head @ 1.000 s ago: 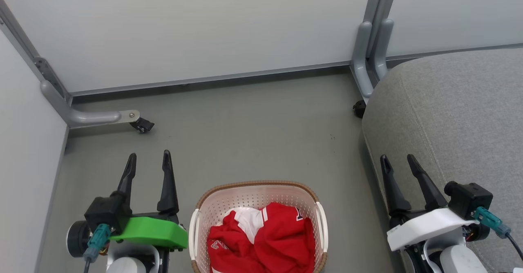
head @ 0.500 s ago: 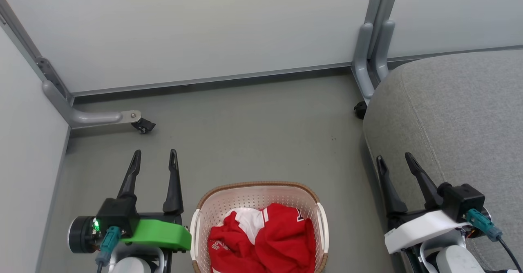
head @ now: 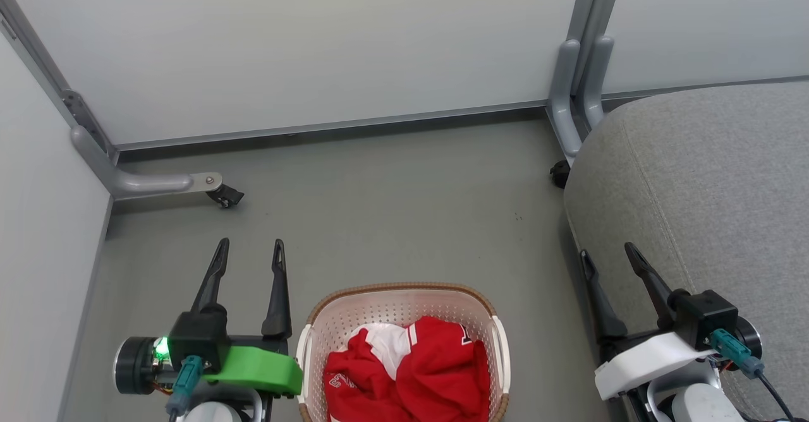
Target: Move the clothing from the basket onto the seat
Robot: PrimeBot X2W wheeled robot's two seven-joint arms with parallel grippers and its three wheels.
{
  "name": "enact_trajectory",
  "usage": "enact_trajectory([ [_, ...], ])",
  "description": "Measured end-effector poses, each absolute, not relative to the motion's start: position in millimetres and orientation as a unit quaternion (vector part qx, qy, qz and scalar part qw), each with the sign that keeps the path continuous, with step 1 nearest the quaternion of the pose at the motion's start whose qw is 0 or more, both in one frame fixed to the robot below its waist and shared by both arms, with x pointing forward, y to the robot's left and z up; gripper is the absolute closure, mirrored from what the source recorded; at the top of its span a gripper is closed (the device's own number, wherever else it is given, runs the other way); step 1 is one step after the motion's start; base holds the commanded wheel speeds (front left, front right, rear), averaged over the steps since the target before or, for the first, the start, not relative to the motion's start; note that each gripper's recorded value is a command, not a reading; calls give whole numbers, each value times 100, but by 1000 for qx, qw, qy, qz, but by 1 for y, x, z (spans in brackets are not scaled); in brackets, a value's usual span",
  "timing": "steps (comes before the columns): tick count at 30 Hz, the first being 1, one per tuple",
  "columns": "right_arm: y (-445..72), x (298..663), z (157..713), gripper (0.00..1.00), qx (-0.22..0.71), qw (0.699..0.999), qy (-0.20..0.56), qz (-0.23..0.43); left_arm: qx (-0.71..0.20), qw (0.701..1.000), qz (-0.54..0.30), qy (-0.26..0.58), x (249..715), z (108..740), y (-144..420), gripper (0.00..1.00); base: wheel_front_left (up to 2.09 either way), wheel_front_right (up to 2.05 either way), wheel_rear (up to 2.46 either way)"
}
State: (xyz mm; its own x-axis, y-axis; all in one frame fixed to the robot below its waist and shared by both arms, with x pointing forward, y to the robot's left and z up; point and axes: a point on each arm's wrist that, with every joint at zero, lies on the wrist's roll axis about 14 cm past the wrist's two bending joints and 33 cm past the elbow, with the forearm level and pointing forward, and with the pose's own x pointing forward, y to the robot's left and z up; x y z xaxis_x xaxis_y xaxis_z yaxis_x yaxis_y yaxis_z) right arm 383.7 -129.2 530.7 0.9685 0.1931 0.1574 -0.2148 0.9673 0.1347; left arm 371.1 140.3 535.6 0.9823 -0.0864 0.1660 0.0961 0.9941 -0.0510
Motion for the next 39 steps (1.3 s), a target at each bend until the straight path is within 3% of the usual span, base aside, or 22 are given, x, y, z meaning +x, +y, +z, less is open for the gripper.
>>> enact_trajectory([
  [23,-131,385,526,0,76,990,-65,100,-35,996,-57,-63,375,524,133,0,0,0,0],
  [39,-156,408,553,0,72,989,-109,71,-11,979,-204,-9,436,486,52,0,0,0,0],
])
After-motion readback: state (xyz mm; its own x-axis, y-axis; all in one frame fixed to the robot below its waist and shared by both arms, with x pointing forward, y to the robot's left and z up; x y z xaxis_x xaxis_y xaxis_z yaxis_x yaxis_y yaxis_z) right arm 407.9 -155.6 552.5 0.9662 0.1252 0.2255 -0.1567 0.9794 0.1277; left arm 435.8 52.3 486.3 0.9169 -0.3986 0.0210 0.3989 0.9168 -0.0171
